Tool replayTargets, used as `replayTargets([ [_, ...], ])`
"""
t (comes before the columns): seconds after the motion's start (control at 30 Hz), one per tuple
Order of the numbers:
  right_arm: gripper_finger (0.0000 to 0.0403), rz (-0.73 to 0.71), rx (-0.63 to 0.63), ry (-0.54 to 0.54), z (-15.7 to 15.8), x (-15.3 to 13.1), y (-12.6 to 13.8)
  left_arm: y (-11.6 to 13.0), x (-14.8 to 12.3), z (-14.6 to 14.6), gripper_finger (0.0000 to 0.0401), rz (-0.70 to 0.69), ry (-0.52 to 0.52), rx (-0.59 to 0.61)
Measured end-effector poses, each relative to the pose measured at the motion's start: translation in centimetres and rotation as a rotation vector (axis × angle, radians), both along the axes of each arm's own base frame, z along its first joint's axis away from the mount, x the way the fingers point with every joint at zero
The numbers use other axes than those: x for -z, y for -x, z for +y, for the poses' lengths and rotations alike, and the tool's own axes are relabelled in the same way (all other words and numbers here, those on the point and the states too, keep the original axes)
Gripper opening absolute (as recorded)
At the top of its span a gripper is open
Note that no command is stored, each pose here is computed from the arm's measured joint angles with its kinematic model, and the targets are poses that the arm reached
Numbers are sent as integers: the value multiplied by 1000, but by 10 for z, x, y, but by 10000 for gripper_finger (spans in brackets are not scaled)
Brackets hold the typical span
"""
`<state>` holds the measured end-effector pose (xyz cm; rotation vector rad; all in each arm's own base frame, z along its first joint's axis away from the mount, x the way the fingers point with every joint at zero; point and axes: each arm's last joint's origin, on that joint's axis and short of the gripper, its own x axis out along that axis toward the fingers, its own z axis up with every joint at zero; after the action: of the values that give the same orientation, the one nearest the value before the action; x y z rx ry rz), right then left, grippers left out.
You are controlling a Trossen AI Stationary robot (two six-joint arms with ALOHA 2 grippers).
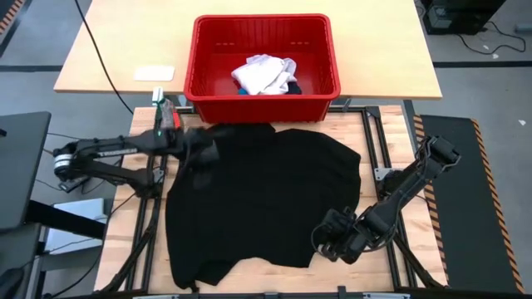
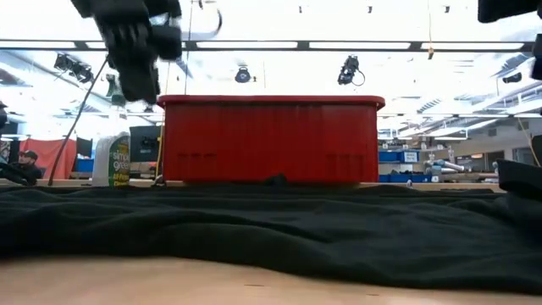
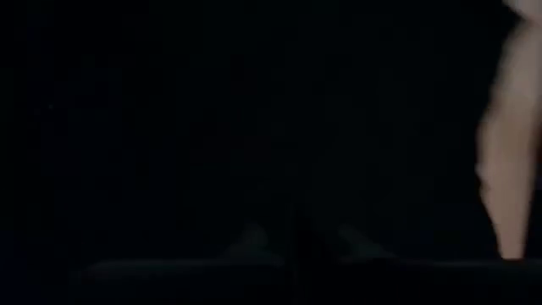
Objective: Fold laundry
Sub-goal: Fold the black shirt on the table
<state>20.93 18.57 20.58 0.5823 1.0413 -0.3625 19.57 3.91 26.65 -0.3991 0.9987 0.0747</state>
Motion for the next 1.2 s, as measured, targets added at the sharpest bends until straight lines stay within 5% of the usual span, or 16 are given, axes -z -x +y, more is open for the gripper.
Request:
replayTargets([
  [0.3,220,-89,-287,199,4,5,-13,1,2,-98,121,27,-39,232],
  [0.5,246,15,-389,300,4,32,-23,12,12,-165,194,25,-5,428],
  [0.77,195,36,-407,200,8,52,-37,23,55,-236,205,131,-15,494],
  [1.07,103,6,-392,122,12,49,-40,17,92,-265,199,178,-8,415],
  [1.2,27,22,-348,91,12,47,-38,14,108,-266,170,244,-31,354],
])
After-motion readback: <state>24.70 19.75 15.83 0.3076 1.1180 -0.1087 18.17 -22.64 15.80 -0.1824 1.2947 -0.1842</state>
